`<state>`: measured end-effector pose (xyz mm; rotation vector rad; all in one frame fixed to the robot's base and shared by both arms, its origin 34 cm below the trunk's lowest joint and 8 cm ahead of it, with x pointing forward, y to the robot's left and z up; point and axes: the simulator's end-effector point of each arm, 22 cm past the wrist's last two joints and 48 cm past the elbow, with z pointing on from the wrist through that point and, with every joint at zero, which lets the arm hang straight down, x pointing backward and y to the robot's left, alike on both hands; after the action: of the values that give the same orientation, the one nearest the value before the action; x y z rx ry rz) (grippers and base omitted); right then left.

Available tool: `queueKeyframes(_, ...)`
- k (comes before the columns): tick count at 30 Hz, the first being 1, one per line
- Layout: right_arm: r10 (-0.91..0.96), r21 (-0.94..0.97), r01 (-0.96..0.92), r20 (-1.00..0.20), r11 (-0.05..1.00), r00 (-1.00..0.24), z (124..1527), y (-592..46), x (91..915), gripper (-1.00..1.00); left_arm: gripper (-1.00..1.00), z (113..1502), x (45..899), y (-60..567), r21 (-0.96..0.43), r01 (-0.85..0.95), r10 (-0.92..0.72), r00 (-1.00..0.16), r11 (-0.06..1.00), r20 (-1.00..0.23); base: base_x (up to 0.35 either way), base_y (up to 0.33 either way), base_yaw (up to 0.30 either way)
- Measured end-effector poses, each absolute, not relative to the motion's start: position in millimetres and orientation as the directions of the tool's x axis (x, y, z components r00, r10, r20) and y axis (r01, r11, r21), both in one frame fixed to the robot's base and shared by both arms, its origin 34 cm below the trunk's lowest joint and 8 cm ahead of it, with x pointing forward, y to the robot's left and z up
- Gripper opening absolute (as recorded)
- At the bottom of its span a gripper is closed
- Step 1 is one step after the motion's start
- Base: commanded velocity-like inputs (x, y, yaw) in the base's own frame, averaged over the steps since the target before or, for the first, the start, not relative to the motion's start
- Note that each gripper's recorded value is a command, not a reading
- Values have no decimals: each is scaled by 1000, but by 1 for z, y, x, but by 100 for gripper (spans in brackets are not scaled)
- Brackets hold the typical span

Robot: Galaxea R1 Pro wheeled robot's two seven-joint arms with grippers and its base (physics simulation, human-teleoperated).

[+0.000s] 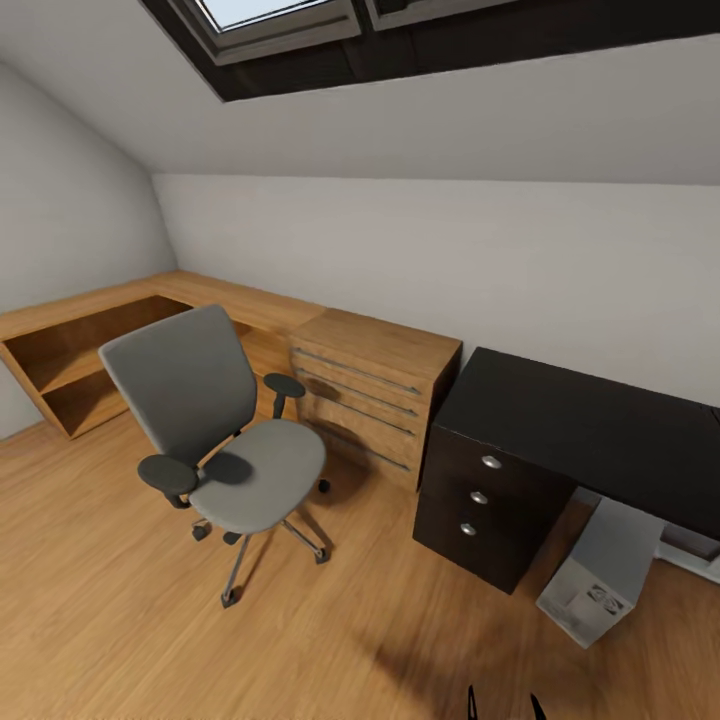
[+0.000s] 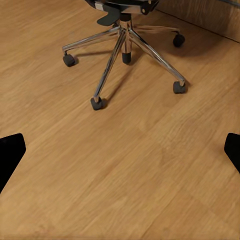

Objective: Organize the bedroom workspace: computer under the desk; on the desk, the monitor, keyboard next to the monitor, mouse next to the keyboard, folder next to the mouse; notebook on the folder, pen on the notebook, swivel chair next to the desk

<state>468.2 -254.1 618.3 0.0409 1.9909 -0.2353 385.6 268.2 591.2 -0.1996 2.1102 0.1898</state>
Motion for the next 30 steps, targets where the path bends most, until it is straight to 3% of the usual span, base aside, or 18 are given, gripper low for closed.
queueKeyframes(28,-37,-159,274,-914,949,-405,628,-261,465,100,100,596,391,267,48,-212,-66,-500,976,-863,0,0,197)
queueKeyframes(30,-36,-163,287,-915,944,-402,630,-264,465,100,100,579,381,264,67,-193,-58,-578,979,-814,0,0,244)
